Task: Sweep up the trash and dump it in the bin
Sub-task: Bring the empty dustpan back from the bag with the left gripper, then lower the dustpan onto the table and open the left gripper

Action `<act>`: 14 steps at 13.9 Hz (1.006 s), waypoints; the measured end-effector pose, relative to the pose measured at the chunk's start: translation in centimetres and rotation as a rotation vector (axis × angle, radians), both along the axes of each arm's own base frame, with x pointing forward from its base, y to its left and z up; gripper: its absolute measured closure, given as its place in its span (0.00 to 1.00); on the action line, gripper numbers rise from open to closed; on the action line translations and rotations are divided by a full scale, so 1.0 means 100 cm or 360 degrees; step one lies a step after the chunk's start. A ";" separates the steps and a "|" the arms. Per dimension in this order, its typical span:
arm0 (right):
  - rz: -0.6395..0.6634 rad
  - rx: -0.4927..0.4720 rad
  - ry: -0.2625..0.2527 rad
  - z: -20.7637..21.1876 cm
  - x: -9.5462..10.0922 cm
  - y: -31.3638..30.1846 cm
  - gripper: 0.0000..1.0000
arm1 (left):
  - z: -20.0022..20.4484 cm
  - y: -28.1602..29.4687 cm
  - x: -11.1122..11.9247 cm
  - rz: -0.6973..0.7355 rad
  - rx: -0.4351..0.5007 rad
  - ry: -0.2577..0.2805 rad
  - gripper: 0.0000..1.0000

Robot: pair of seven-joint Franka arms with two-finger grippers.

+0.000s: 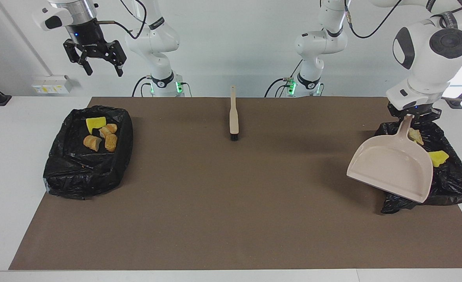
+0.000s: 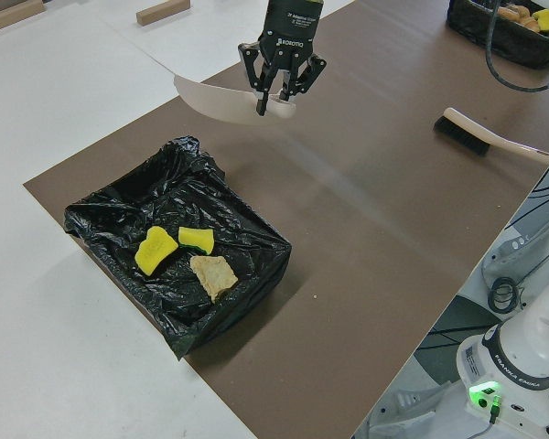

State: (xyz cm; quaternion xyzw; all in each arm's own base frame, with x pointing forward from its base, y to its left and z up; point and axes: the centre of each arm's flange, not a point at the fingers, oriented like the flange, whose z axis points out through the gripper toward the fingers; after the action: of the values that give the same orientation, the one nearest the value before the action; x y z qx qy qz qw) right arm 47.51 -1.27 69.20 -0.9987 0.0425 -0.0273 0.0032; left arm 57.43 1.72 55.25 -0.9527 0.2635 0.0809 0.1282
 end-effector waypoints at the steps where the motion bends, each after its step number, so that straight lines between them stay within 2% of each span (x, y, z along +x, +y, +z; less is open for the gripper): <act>1: -0.0001 0.0000 0.0000 0.000 0.000 0.000 0.00 | -0.002 -0.014 0.000 0.0104 -0.0067 -0.0028 0.69; 3: 0.0000 0.0000 0.0000 0.000 0.000 0.000 0.00 | -0.005 -0.046 -0.002 0.0317 -0.0198 -0.0066 0.69; 6: 0.0000 0.0000 0.0000 0.000 0.000 0.000 0.00 | -0.006 -0.099 -0.007 0.0481 -0.0243 -0.0109 0.69; 8: 0.0000 0.0000 0.0000 0.000 0.000 0.000 0.00 | -0.005 -0.137 -0.012 0.0531 -0.0273 -0.0134 0.69; 11: 0.0000 0.0000 0.0000 0.000 0.000 0.000 0.00 | -0.009 -0.203 -0.021 0.0584 -0.0322 -0.0224 0.69; 12: 0.0000 0.0000 0.0000 0.000 0.000 0.000 0.00 | -0.016 -0.227 -0.023 0.0589 -0.0341 -0.0252 0.69; 14: 0.0000 0.0000 0.0000 0.000 0.000 0.000 0.00 | -0.042 -0.272 -0.026 0.0581 -0.0368 -0.0254 0.69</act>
State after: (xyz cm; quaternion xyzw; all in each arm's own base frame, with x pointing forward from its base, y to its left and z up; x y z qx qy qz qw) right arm 47.51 -1.28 69.19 -0.9987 0.0426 -0.0273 0.0032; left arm 54.80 -25.52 51.01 -0.9963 0.0832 -0.0037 0.0219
